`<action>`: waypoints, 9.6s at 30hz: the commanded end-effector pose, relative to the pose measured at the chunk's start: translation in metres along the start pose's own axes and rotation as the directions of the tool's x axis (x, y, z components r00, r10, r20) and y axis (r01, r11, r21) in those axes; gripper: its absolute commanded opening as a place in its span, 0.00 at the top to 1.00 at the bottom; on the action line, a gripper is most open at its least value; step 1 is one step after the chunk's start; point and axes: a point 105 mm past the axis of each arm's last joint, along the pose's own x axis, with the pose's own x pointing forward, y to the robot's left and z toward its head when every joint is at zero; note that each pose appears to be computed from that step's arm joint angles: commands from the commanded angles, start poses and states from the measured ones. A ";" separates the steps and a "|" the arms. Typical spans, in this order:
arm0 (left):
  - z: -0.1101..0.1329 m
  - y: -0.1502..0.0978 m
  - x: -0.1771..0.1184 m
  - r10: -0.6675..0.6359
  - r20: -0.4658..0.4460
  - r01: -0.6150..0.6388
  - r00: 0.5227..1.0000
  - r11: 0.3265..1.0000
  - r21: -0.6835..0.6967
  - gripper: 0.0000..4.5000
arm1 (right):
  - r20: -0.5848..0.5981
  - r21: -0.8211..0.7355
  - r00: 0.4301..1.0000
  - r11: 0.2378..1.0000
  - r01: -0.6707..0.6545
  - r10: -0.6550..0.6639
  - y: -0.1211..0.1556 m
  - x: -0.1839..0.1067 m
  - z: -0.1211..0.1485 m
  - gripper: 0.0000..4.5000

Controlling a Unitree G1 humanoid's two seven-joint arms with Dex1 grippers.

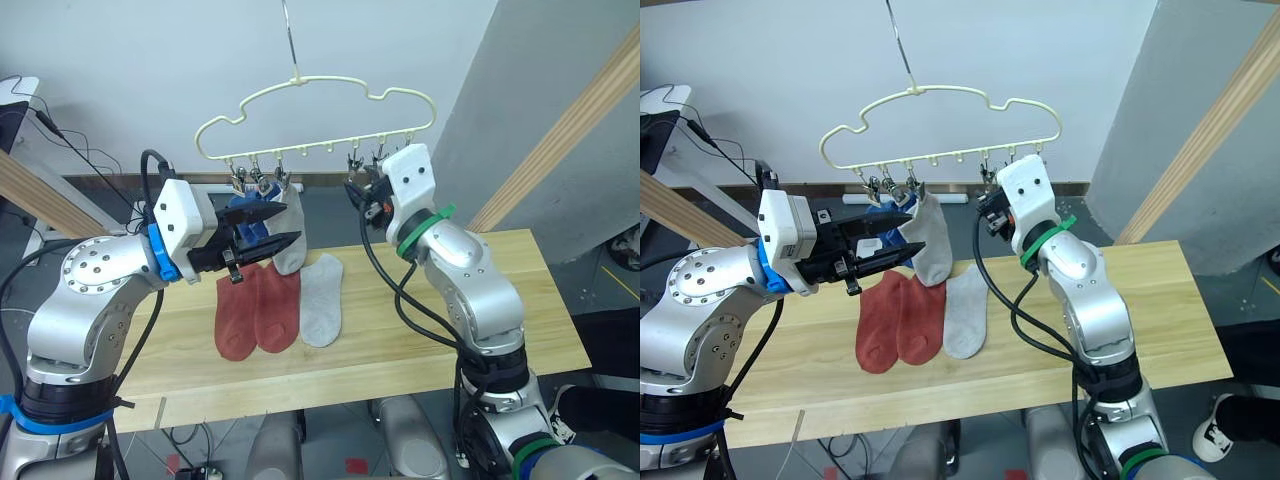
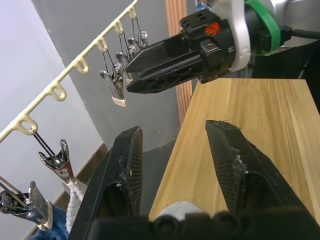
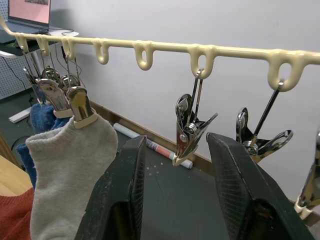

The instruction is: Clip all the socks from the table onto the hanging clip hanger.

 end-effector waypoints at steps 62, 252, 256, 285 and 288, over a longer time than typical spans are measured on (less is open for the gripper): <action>-0.139 -0.037 0.072 0.292 -0.261 -0.346 0.920 0.918 -0.193 0.03 | 0.133 0.028 0.991 0.999 -0.019 0.015 0.010 0.032 0.031 1.00; -0.007 0.016 0.039 0.131 0.130 -0.143 0.983 0.986 0.084 0.37 | 0.084 0.025 0.995 0.999 0.046 -0.048 -0.002 -0.024 0.011 0.66; -0.005 0.018 0.042 0.136 0.134 -0.149 0.982 0.985 0.090 0.37 | 0.066 0.036 0.994 0.996 0.079 -0.081 -0.006 -0.016 0.008 0.66; -0.013 0.012 0.048 0.125 0.114 -0.137 0.986 0.985 0.106 0.37 | 0.096 -0.008 0.994 0.998 0.059 -0.058 -0.008 0.021 0.014 0.66; -0.014 0.012 0.048 0.125 0.113 -0.137 0.986 0.985 0.106 0.37 | 0.100 -0.009 0.994 0.999 0.053 -0.052 -0.007 0.023 0.015 0.66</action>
